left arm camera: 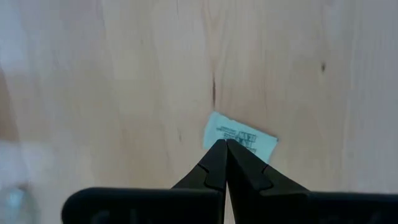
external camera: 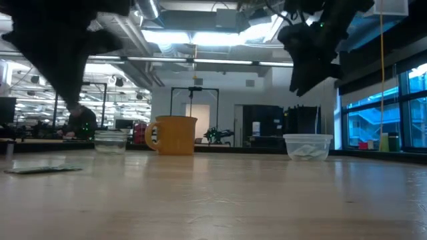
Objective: Pick and place Stevia / Truvia into bins
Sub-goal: Put the stevia packet into the transparent container
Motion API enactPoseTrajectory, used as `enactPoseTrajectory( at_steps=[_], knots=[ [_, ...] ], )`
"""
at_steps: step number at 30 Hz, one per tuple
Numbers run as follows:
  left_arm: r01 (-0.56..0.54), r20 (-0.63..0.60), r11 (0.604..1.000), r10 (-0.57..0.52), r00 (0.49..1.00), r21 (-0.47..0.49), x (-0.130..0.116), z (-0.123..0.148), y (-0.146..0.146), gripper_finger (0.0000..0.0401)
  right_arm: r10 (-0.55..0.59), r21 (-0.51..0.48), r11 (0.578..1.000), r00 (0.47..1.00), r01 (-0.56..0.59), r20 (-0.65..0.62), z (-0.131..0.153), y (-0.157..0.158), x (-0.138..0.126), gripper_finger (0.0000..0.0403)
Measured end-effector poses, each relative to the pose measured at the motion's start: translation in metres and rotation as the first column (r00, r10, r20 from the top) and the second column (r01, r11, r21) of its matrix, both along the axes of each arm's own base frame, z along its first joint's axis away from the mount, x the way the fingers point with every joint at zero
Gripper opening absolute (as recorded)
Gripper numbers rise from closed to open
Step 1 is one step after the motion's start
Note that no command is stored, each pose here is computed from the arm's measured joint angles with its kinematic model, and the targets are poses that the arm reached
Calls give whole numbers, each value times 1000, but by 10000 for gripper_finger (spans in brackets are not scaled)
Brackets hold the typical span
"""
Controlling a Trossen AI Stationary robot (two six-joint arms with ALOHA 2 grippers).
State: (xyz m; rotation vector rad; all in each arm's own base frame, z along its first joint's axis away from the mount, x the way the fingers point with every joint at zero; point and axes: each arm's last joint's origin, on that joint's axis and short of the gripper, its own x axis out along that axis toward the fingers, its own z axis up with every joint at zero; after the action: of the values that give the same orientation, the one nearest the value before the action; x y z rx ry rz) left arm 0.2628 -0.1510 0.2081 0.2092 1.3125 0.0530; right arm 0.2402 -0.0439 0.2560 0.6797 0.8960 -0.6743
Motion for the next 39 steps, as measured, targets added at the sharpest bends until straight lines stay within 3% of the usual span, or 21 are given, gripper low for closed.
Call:
enactPoseTrajectory(
  at_steps=[5, 11, 16, 20, 31, 39],
  knots=[
    [-110, -15, 992, 109, 994, -65, -9, -28, 4, 2, 60, -35, 998, 997, -59, 48, 3, 18, 7, 118],
    [-98, 68, 984, 109, 992, -149, -10, -52, 4, 2, 60, -52, 997, 996, -57, 65, 4, 23, 9, 118],
    [-95, -6, 982, 95, 995, -165, -20, -65, 8, 2, 50, -48, 998, 997, -47, 66, 4, 23, 8, 118],
    [-60, 24, 979, 66, 998, -197, -23, -72, 9, 2, 49, -47, 998, 997, -46, 66, 4, 23, 8, 118],
    [128, 57, 986, -122, 991, -109, -20, -79, 19, 2, 130, 21, 991, 980, -134, 153, 4, 50, 19, 118],
    [203, 130, 977, -193, 973, -71, 2, -88, 31, 2, 169, 48, 982, 966, -182, 195, -19, 76, 48, 118]
  ],
)
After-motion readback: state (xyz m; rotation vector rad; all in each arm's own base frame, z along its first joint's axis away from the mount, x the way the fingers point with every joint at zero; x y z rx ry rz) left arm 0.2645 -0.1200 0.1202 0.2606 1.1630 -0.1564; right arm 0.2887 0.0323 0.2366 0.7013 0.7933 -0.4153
